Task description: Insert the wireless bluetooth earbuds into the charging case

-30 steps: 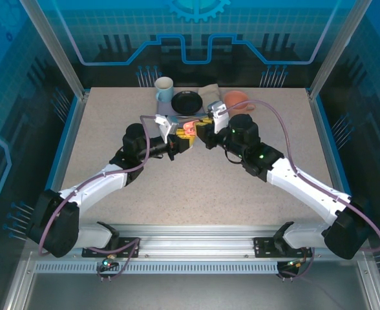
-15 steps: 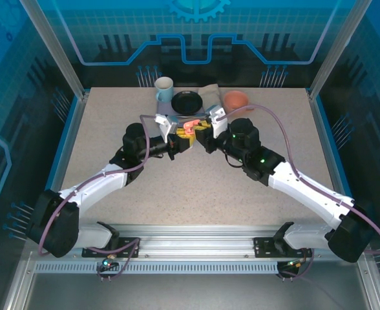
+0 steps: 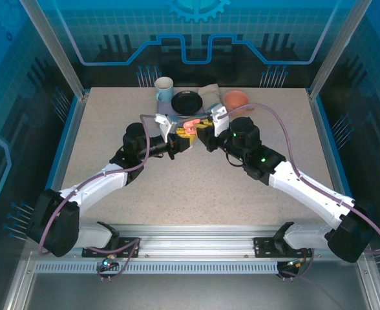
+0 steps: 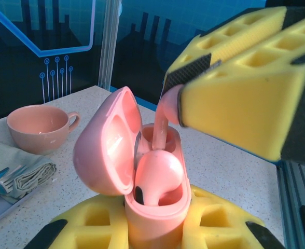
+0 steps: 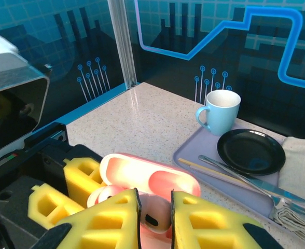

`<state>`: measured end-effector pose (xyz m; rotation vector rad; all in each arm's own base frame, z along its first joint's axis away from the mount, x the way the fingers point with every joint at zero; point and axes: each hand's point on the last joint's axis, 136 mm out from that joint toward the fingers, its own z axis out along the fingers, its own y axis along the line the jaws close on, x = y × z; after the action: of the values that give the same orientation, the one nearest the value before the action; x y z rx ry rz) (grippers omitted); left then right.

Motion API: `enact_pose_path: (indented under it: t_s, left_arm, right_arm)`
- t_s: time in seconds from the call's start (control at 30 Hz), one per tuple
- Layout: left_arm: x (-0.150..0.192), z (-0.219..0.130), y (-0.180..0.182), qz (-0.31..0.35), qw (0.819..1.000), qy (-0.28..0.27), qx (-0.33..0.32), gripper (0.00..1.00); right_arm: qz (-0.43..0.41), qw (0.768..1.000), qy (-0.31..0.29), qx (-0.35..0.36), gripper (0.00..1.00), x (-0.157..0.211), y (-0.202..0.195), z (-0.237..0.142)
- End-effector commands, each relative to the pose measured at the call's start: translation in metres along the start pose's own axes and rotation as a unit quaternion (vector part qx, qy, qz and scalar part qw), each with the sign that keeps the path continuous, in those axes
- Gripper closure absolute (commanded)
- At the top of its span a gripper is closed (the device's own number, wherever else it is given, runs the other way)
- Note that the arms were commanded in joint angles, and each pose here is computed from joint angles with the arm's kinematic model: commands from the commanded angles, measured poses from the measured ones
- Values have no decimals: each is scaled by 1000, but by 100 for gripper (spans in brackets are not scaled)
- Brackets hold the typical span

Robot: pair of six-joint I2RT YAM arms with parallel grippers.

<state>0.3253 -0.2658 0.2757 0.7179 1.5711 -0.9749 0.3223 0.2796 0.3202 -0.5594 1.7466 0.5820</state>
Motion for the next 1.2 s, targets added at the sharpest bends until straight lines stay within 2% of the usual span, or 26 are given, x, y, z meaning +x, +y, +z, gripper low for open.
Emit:
enact_pose_path:
  t_s: [0.0,0.6,0.97,1.17]
  left_arm:
    - [-30,1,-5,18,999,-38,10,100]
    - [-35,1,-7,27,999,-43,11,100]
    - [-36,2,-6,26,999,-42,11,100]
    - [-35,3,-5,23,999,-41,11,100]
  right_arm:
    - [30,999,-13,1,82,-19,-7,-3]
    - [42,999,0,-17,83,-12,-8,-1]
    - [6,999,14,-37,83,-2,2,-2]
    - [3,999,16,-41,79,-2,4,-1]
